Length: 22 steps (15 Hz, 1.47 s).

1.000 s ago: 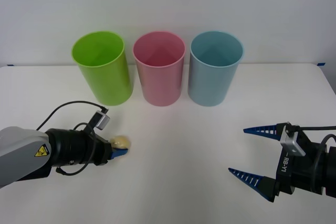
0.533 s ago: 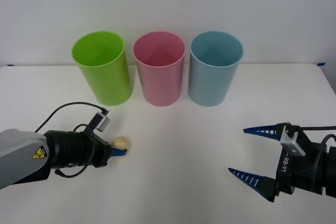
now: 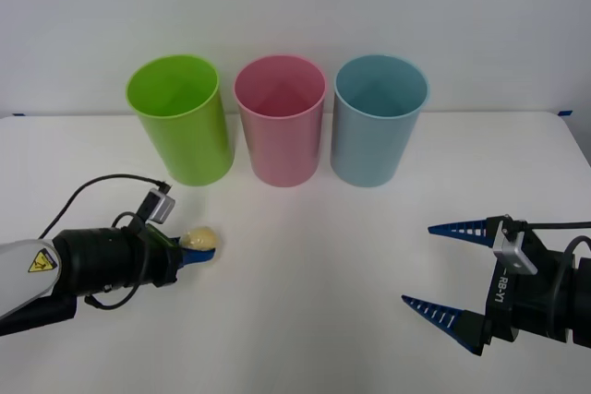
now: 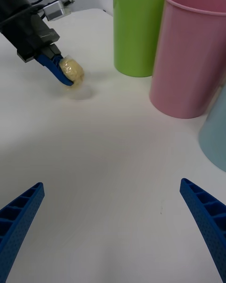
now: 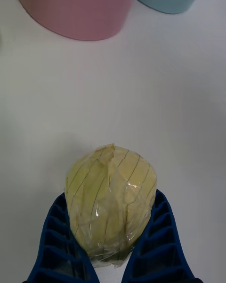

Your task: Put cans in the blue bin and PET bottles in the pink bin and trash in the green bin.

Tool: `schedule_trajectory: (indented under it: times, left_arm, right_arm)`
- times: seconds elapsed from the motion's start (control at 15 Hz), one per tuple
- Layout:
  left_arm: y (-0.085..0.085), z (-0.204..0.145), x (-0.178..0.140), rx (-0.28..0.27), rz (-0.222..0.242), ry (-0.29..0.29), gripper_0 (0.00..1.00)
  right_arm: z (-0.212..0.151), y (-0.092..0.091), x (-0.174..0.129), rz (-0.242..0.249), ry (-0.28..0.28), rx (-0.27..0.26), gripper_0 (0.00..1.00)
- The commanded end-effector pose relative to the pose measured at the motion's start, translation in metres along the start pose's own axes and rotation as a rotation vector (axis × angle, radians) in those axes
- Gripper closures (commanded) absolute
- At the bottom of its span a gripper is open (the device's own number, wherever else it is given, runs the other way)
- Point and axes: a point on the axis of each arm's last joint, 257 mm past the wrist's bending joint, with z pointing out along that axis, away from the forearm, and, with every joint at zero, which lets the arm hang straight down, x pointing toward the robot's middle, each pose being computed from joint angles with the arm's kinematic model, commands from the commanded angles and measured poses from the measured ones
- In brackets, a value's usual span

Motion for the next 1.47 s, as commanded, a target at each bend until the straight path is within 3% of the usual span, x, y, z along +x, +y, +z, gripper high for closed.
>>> schedule_trajectory:
  times: [0.07, 0.27, 0.4, 0.67, 1.0, 1.07, 1.33, 1.47]
  left_arm:
    - [0.005, -0.009, -0.013, -0.01, 0.015, -0.068, 1.0]
    - [0.01, -0.02, -0.018, -0.014, 0.025, -0.106, 1.0]
    - [0.011, -0.029, -0.022, -0.009, 0.003, -0.131, 1.0]
    - [0.006, -0.045, -0.026, 0.044, -0.122, -0.183, 1.0]
    - [-0.002, -0.074, -0.05, 0.132, -0.223, -0.296, 1.0]
    - [-0.004, -0.08, -0.055, 0.145, -0.221, -0.317, 1.0]
    - [0.005, -0.107, -0.076, 0.127, -0.122, -0.444, 1.0]
    - [0.012, -0.124, -0.093, 0.087, -0.027, -0.534, 1.0]
  right_arm:
    - [0.0, 0.0, 0.0, 0.0, 0.0, 0.0, 0.0]
    - [0.0, 0.0, 0.0, 0.0, 0.0, 0.0, 0.0]
    - [0.0, 0.0, 0.0, 0.0, 0.0, 0.0, 0.0]
    - [0.0, 0.0, 0.0, 0.0, 0.0, 0.0, 0.0]
    - [0.0, 0.0, 0.0, 0.0, 0.0, 0.0, 0.0]
    - [0.0, 0.0, 0.0, 0.0, 0.0, 0.0, 0.0]
    - [0.0, 0.0, 0.0, 0.0, 0.0, 0.0, 0.0]
    - [0.0, 0.0, 0.0, 0.0, 0.0, 0.0, 0.0]
